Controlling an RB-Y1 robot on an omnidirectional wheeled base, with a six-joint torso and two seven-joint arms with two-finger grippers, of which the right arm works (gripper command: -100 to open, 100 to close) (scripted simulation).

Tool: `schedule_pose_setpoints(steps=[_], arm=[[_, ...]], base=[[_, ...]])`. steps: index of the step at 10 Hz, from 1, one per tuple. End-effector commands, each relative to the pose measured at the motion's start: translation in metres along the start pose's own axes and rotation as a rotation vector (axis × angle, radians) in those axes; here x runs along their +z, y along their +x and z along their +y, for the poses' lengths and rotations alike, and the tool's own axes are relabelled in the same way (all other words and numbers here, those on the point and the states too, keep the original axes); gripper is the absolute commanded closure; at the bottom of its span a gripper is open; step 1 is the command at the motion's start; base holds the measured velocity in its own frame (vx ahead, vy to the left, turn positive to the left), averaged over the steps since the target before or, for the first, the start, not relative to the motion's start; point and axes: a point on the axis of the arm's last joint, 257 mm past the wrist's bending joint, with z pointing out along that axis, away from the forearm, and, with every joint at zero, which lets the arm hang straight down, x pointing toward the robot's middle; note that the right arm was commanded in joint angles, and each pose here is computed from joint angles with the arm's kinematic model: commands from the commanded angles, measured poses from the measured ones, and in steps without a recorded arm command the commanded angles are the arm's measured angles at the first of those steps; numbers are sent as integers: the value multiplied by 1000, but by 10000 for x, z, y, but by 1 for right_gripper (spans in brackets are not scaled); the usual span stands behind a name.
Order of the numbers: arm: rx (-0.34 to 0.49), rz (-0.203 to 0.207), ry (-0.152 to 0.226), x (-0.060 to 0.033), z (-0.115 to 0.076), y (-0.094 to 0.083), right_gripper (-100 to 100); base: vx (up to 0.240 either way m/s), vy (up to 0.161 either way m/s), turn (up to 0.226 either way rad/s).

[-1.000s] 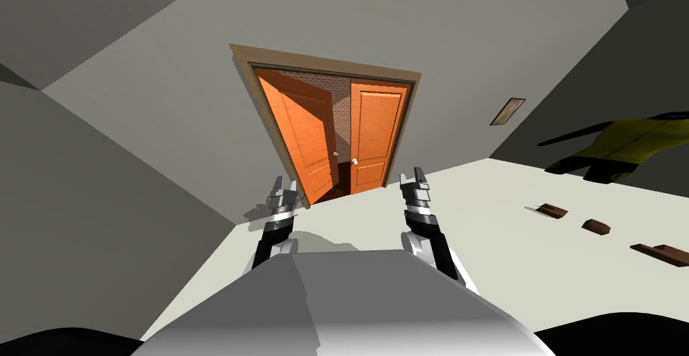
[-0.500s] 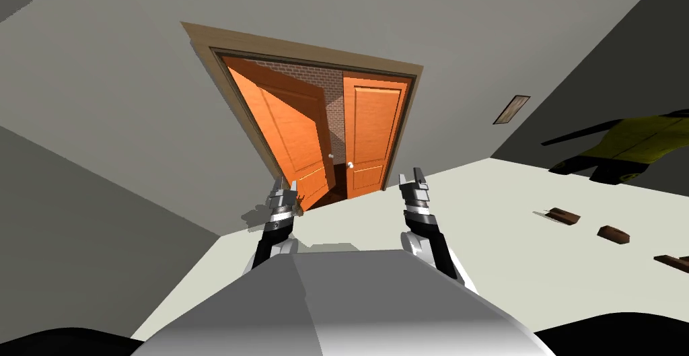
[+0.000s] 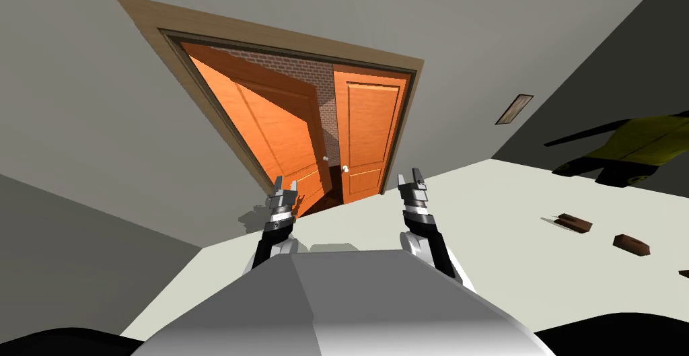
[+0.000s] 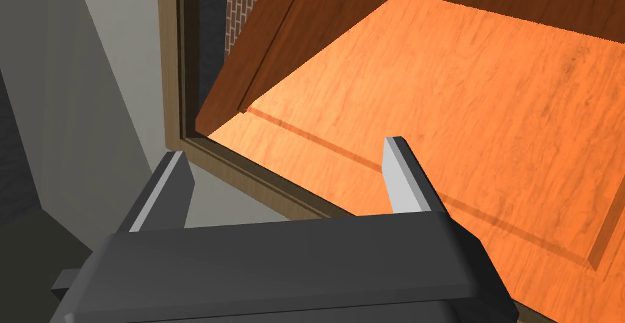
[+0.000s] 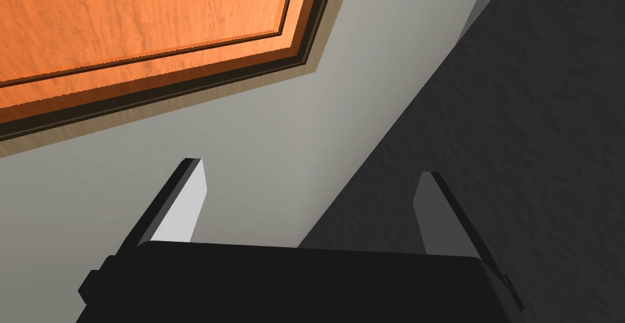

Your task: Push the door open

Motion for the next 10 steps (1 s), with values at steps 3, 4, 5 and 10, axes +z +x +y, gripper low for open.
schedule_pose_setpoints(steps=[3,4,5,10], arm=[[32,6,9,-16,-64,22,-100],[41,8,11,-20,-82,29,-100],[51,9,14,-25,-103,36,-100],[128,15,35,-65,-257,85,-100]], base=[[224,-145,-11],[234,-180,-11],[206,-164,0],[209,-145,7]])
